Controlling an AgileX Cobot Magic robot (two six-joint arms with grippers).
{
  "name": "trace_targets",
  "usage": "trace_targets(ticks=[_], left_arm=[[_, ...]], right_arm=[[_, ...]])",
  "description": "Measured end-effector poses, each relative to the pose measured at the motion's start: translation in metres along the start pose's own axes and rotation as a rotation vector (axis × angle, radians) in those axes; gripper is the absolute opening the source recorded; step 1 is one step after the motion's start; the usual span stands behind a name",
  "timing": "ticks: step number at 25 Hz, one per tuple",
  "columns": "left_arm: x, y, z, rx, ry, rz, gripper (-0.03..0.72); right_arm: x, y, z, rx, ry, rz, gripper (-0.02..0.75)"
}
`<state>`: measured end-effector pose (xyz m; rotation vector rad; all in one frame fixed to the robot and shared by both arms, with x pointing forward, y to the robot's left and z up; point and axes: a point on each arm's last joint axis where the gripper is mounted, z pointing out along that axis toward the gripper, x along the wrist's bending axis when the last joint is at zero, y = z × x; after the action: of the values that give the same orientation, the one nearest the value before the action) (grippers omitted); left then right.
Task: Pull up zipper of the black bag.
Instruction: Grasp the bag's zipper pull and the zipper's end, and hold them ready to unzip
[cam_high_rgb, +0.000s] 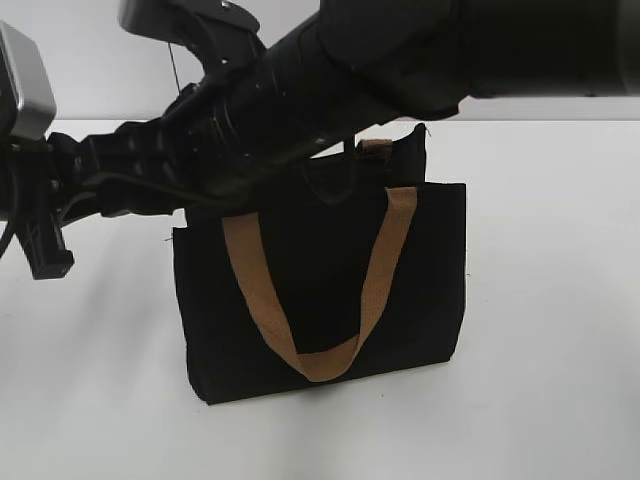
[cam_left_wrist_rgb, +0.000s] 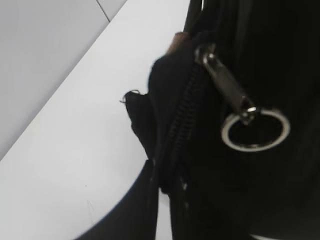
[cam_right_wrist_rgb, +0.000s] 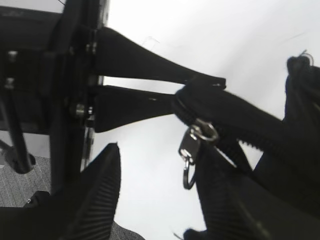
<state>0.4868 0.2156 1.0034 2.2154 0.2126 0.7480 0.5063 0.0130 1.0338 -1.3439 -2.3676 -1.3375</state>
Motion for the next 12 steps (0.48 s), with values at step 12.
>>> trace_targets(ticks=[12], left_arm=[[-0.0005, 0.0006, 0.0, -0.006, -0.005, -0.001, 0.023]], right_arm=[[-0.0065, 0.0032, 0.0068, -0.057, -0.036, 0.014, 0.309]])
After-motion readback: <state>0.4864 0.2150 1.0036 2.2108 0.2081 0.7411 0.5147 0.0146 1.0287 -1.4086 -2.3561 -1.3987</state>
